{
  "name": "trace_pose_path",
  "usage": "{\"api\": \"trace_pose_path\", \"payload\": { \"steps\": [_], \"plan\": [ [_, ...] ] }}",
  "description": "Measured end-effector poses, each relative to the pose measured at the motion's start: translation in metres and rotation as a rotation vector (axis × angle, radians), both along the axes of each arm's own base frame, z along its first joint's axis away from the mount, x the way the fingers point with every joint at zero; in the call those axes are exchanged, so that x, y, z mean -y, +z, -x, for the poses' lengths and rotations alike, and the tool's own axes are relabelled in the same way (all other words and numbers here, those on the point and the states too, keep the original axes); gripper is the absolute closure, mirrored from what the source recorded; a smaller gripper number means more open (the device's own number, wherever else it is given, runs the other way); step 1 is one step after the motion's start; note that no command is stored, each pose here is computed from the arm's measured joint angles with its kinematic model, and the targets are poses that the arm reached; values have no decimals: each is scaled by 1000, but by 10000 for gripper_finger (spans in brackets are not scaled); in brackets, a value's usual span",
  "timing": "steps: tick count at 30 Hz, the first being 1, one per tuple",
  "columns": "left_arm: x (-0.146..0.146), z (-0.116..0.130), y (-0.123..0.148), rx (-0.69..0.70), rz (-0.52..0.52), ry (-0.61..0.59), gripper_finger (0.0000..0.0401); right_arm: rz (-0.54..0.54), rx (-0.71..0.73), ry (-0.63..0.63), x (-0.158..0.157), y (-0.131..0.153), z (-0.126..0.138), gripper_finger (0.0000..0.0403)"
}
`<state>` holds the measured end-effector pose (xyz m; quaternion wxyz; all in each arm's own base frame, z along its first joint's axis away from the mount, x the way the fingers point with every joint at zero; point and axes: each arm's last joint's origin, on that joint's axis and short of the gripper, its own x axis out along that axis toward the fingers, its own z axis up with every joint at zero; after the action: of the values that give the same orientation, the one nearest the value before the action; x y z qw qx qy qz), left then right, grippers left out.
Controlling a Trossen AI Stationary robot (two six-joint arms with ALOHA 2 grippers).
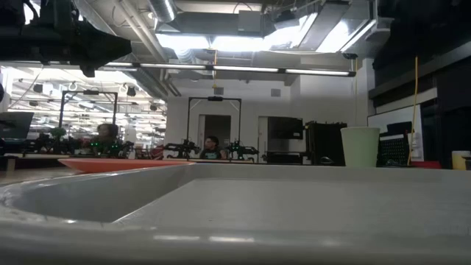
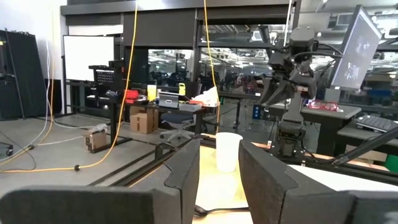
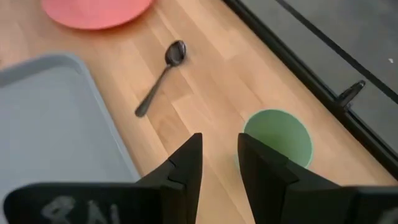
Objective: Pick and place plate/cup/fork/spoon on tray
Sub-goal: Put the light green cup on the light blue tray
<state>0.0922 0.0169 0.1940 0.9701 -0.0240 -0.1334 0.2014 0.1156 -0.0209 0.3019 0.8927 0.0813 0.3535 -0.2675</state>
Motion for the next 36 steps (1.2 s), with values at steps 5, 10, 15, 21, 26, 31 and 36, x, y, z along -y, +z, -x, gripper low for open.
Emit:
{"api": "trace_pose_path", "payload": {
  "steps": [5,10,15,21,26,31,36],
  "plan": [
    [0,0,0,0,0,0,296,20,-85,30,1,-6,-11,296],
    [0,0,0,-1,0,0,296,31,-160,34,6,-12,-19,296],
    [0,0,0,-4,0,-1,296,-2,-231,-64,19,-20,-22,296],
    [0,0,-1,-5,0,0,296,-51,-291,-117,35,-27,-26,296],
    [0,0,0,-5,-1,-1,296,-93,-355,39,43,-35,-34,296],
    [0,0,-1,-12,0,-1,296,-80,-449,132,51,-44,-42,296],
    [0,-1,-3,-36,2,-1,296,-34,-552,192,60,-54,-49,296]
  ]
}}
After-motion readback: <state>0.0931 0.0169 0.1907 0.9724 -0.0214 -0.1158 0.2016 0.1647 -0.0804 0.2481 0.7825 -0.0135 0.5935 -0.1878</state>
